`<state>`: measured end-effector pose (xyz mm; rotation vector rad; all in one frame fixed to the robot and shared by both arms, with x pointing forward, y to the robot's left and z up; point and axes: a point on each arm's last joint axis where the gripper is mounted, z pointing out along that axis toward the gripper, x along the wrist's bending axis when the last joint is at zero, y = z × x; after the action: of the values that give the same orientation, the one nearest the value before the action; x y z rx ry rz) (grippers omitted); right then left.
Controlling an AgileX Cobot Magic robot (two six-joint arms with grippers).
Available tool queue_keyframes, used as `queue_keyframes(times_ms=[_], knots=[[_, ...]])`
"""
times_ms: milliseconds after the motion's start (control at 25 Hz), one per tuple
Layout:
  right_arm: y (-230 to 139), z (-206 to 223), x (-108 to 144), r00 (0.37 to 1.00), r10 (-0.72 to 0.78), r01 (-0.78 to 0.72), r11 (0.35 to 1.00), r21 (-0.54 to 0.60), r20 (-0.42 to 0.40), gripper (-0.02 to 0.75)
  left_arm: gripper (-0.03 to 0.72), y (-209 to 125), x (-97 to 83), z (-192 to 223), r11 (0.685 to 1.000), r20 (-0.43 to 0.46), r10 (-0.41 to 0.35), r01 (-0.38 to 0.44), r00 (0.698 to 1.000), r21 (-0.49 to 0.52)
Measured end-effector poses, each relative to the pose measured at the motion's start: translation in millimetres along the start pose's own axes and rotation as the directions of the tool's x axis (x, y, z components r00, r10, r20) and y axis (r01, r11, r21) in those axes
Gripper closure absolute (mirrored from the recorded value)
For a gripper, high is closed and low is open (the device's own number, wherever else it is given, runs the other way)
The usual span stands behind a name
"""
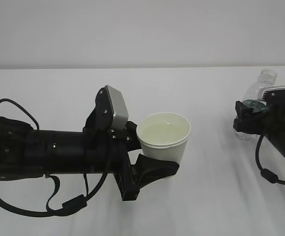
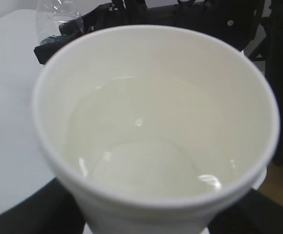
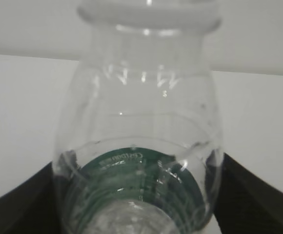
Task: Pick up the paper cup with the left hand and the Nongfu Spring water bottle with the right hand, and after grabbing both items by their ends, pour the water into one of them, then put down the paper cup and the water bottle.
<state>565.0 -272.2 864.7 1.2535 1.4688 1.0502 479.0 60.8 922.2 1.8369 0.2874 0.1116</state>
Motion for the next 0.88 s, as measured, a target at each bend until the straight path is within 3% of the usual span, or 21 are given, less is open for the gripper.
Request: queue_keyframes(times_ms=[880], knots=[[10, -26, 1, 0.999, -0.018, 0.018, 1.0, -0.005, -0.041, 0.128, 0.216, 0, 0.3, 0, 1.0, -0.003, -0.002, 0.002, 1.0, 0.001]])
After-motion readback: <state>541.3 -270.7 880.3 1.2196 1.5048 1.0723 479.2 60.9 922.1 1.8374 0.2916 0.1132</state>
